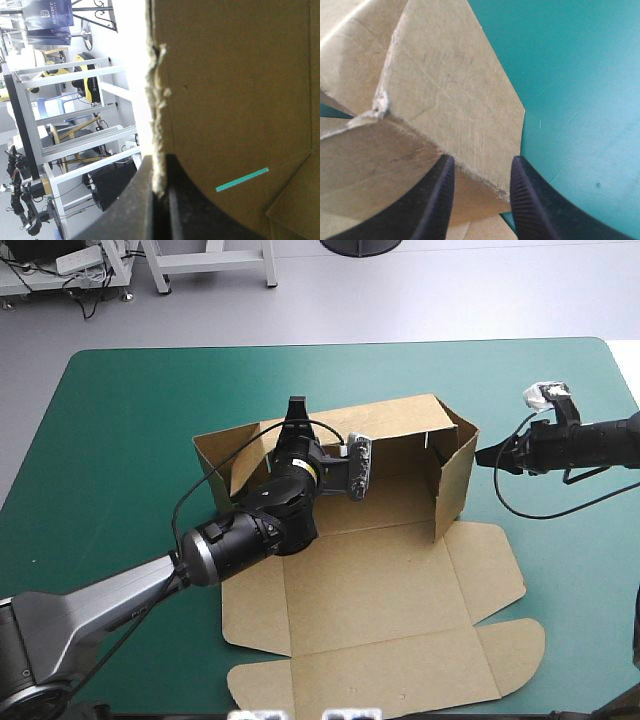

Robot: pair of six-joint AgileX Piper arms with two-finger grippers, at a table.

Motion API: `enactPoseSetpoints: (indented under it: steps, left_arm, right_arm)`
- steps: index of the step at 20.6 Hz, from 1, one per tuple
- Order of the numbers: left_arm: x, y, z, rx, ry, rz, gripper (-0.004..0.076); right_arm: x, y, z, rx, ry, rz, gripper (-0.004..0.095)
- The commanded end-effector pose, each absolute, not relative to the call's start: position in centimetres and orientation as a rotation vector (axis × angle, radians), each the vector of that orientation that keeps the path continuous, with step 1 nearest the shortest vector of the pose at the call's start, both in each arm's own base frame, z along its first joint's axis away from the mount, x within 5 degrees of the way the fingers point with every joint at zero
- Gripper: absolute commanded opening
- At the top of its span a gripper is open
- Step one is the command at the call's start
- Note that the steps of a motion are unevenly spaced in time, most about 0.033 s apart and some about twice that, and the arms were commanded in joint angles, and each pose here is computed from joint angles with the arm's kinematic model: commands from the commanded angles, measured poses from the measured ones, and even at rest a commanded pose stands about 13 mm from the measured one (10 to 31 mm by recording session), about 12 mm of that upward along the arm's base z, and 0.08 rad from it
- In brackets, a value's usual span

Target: Fold the box

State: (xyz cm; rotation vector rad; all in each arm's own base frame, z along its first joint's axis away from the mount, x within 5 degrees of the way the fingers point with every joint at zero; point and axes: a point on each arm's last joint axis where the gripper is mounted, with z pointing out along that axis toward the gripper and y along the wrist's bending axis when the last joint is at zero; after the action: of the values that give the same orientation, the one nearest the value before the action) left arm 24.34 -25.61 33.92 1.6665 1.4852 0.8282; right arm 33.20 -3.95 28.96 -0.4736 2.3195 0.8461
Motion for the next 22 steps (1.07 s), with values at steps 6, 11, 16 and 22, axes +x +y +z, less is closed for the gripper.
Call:
enactPoseSetpoints:
  steps: [6, 11, 16, 22]
  left_arm:
    - [23.8, -25.8, 36.1, 1.606, 1.414, 0.78, -0.001]
    - [23.8, -25.8, 36.1, 1.6, 1.419, 0.775, -0.001]
    - [23.8, -25.8, 36.1, 1.594, 1.424, 0.771, -0.001]
    - [23.8, -25.7, 36.1, 1.594, 1.428, 0.774, -0.001]
  right_arm:
    - [31.5, -2.8, 29.1, -0.596, 2.157, 0.865, 0.0347]
    - [32.2, -3.4, 28.8, -0.59, 2.124, 0.716, 0.0348]
    - [32.1, -3.3, 29.0, -0.567, 2.135, 0.74, 0.0347]
    - [30.2, -4.9, 36.9, -0.389, 2.011, 0.473, 0.0347]
